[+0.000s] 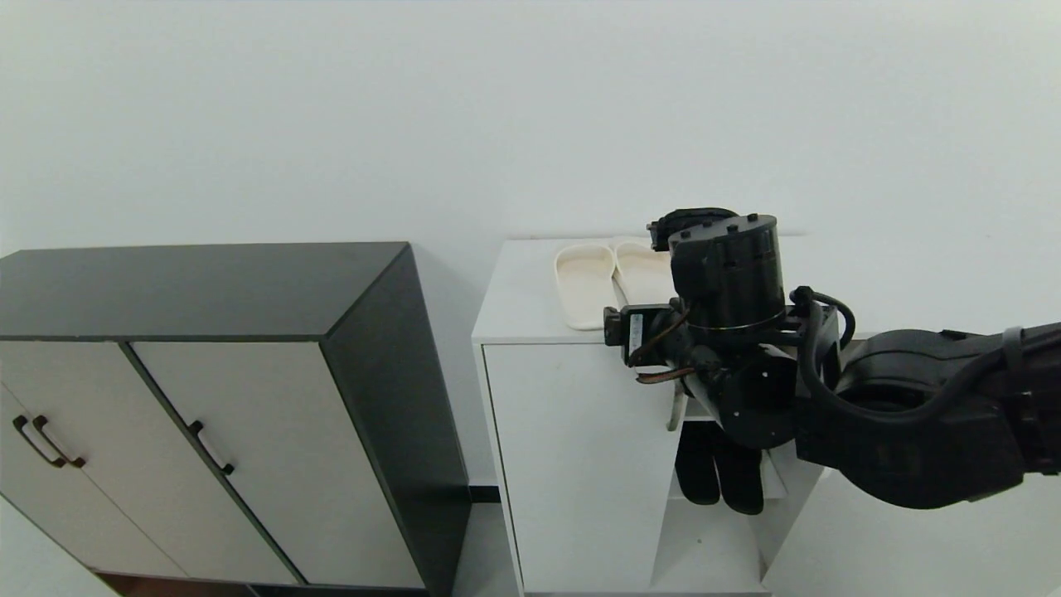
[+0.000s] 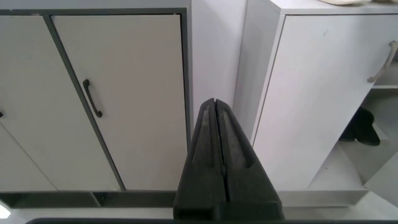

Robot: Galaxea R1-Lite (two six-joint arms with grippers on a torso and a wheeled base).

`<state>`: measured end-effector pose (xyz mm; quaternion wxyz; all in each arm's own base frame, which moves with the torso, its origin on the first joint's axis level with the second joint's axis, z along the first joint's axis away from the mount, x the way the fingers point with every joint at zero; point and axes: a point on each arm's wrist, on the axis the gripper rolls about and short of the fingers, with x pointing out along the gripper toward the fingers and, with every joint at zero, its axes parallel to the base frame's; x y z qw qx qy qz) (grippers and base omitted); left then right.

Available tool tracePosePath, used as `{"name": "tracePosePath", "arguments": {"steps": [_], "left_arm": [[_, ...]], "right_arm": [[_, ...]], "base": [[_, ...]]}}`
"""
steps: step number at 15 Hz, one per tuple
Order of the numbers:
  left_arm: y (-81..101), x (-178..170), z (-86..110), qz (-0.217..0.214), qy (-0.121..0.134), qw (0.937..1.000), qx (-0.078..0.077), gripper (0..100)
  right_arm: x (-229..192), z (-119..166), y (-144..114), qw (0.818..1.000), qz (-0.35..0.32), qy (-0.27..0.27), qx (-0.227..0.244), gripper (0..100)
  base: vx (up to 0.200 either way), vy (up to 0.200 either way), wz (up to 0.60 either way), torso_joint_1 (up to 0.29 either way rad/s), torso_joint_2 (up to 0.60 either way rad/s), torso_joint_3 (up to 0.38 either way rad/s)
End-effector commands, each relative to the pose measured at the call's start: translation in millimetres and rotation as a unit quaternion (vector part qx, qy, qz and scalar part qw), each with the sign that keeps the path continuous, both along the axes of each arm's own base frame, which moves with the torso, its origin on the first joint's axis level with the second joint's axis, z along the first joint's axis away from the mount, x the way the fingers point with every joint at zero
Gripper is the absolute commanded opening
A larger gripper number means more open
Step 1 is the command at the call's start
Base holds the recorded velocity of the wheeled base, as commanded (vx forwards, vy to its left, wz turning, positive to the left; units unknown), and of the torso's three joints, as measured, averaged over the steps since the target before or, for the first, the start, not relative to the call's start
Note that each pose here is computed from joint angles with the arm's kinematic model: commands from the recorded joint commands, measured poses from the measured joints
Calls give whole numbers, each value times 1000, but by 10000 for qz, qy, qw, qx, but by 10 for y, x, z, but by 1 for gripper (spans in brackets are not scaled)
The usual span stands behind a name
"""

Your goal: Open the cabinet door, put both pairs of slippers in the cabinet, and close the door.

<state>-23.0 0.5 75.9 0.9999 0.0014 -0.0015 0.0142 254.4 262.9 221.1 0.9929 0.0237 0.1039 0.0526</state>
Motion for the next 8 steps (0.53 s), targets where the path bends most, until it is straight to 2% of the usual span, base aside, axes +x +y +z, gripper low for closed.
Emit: {"name": "tracePosePath", "arguments": {"steps": [1,5,7,8], "left_arm": [[0,1,0,4,7,10000,1,0],[0,1,0,4,7,10000,1,0],[0,1,0,4,7,10000,-6,0],[0,1,0,12,7,10000,-6,0]], "right_arm": [[35,-51,23,10000,-13,40,-65,100],[128,-47,41,9999,107,-17,-74,100],[176,-48,58,9992,389,-24,0,100],[262,-52,58,9993,379,-47,-42,100]], "base": [[200,0,0,2,-7,12],[200,0,0,12,0,0],[200,0,0,0,2,2],[0,0,0,0,0,0]]}}
